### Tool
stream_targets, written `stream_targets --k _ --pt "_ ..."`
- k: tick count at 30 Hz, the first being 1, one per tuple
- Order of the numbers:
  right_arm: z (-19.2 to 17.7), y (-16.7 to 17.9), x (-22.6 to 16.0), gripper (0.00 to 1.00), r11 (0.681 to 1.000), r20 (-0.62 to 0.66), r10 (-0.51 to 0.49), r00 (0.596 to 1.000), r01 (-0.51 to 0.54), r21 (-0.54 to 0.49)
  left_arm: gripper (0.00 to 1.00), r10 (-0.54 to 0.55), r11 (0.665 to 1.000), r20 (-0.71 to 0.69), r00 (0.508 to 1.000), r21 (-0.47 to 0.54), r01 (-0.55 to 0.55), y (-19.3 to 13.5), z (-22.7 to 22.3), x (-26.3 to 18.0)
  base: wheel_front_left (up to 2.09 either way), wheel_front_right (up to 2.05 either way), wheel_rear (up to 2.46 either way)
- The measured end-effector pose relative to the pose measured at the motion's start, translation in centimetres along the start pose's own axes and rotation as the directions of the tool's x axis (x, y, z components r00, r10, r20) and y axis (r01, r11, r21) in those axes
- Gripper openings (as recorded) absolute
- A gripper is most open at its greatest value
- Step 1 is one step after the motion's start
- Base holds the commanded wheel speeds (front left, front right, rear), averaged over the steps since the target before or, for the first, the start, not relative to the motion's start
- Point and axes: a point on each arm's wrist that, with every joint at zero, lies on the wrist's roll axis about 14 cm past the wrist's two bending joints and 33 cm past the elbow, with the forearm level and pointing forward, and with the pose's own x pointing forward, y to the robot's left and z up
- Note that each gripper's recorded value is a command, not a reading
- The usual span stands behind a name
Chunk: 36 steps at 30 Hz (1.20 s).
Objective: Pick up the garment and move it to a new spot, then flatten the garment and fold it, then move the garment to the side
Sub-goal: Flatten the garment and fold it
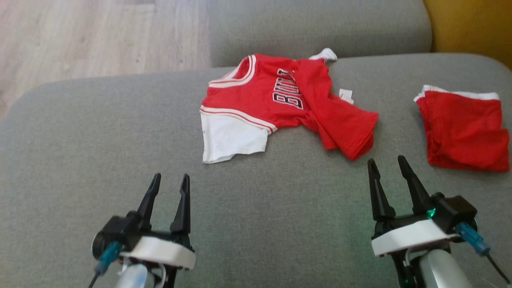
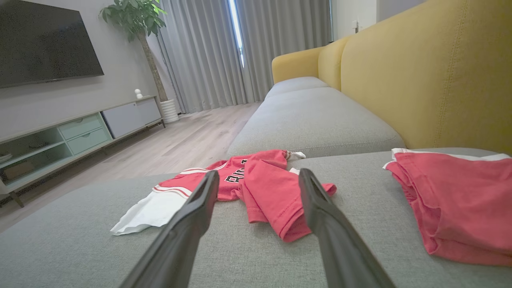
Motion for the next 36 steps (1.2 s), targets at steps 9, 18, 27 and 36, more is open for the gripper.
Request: stream_targets --k 9,18,27,36 --pt "-0.2 -0.9 1.5 1.00 1.000 -0.002 -0.018 1.000 0.018 0.004 1.00 0.030 0.996 -0.135 0.990 0.083 -0.018 1.1 -2.2 5.3 0.00 0.00 0.00" --pt "-0.9 -2.3 2.2 1.00 0.999 -0.020 -0.051 0.999 0.051 0.017 1.00 0.028 0.995 -0.357 0.934 0.101 0.009 1.2 -6.8 8.9 0.00 0.00 0.00" --pt "-1.2 -3.8 1.8 1.00 0.995 -0.031 -0.096 0.995 0.097 0.019 1.00 0.043 0.993 -0.513 0.857 0.115 0.019 1.1 -10.1 10.1 0.00 0.00 0.00" --pt "-0.9 -3.6 1.9 1.00 0.995 -0.020 -0.093 0.995 0.094 0.033 0.00 0.047 0.995 -0.517 0.855 0.103 0.008 1.4 -10.1 9.9 0.00 0.00 0.00"
